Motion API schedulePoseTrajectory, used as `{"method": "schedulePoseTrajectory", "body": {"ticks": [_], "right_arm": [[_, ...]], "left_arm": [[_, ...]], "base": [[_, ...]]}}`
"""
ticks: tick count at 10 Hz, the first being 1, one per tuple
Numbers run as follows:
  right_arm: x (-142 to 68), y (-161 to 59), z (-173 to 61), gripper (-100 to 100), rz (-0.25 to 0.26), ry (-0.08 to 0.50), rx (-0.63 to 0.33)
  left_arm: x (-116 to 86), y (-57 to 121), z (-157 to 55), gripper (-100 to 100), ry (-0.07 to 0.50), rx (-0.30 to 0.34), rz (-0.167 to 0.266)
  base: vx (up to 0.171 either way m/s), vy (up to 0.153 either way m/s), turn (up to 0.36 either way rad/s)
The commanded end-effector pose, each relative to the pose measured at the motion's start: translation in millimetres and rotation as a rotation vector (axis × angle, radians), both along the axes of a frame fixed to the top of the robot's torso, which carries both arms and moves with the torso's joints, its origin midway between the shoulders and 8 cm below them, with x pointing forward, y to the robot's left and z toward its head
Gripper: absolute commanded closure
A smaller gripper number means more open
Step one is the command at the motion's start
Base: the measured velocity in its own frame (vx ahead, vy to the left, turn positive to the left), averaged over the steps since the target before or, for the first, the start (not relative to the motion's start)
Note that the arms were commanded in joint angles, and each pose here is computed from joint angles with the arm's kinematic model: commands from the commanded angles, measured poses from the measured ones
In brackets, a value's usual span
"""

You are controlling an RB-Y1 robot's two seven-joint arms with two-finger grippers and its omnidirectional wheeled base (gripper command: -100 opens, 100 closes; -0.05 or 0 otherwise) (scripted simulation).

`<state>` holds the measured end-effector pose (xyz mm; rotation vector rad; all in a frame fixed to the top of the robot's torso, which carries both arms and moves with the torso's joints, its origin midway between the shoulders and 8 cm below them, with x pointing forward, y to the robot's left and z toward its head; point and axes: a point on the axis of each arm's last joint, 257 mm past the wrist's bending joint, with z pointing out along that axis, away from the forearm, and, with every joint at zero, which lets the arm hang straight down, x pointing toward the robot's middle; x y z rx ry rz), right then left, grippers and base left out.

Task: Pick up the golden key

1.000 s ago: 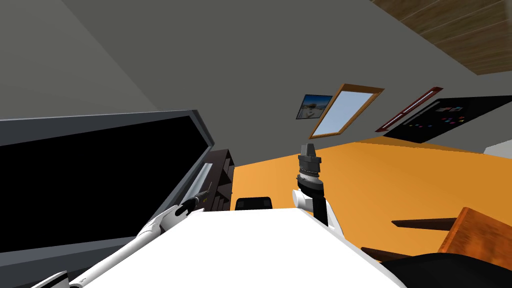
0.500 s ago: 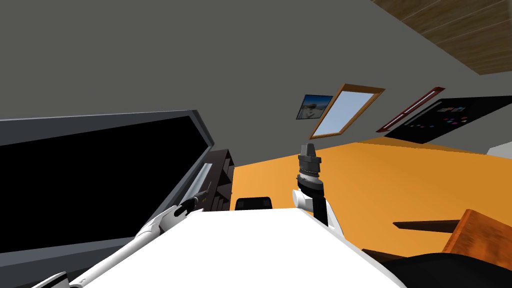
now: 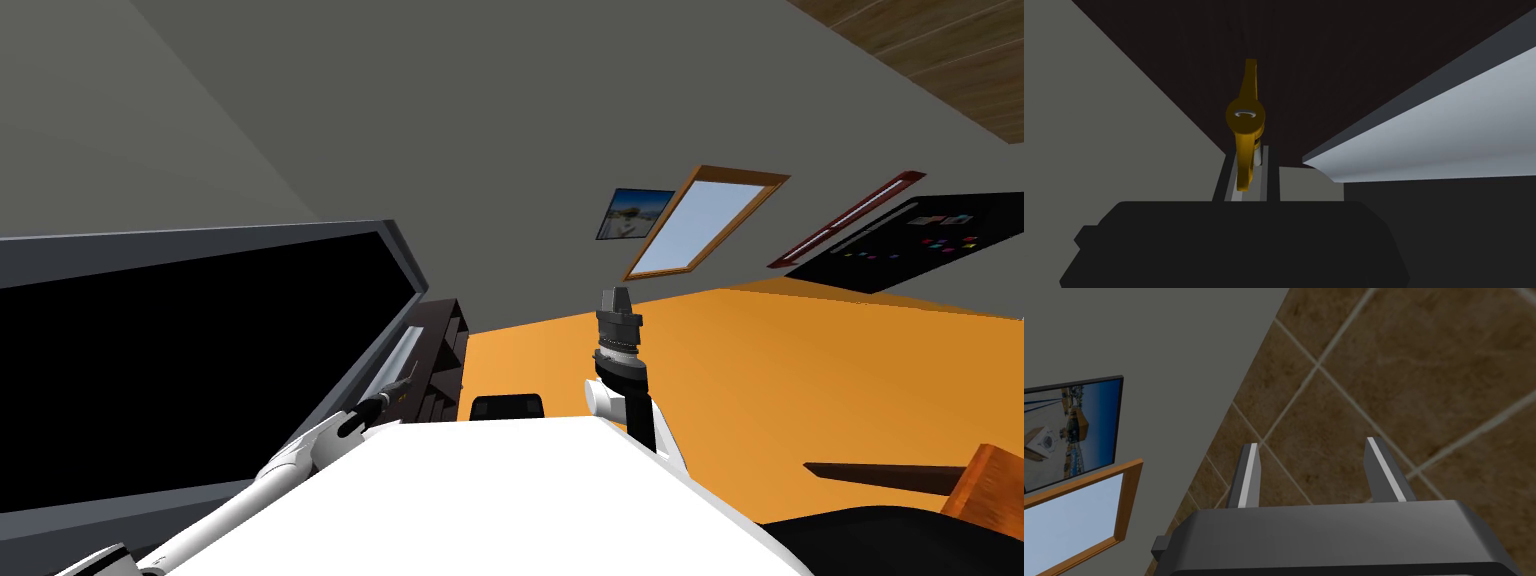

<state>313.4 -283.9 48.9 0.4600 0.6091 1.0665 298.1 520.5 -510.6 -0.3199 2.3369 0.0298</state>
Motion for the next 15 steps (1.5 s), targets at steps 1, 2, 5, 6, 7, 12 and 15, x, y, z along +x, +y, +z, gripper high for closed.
{"method": "schedulePoseTrajectory", "body": {"ticks": [1,2,5,6,7,12,15], "right_arm": [[0,0,0,0,0.0,0.0,0.0],[0,0,0,0,0.0,0.0,0.0],[0,0,0,0,0.0,0.0,0.0],[0,0,0,0,0.0,0.0,0.0],[0,0,0,0,0.0,0.0,0.0],[0,0,0,0,0.0,0.0,0.0],[0,0,0,0,0.0,0.0,0.0]], "left_arm": [[0,5.4,2,100,-0.009,0.006,-0.011],[-1,4.6,1,100,-0.002,0.02,-0.03],[-2,13.7,4,100,-0.012,0.027,-0.043],[-3,24.6,9,100,-0.03,0.007,-0.017],[-3,22.2,8,100,-0.023,0.018,-0.041],[-13,35.9,10,100,-0.02,-0.001,-0.045],[-21,39.2,8,100,-0.005,-0.012,-0.059]], "base": [[0.033,-0.036,0.055],[0.014,-0.015,0.003],[0.026,-0.033,0.04],[0.034,-0.037,0.048],[0.038,-0.043,0.063],[0.024,-0.035,0.037],[0.025,-0.035,0.037]]}}
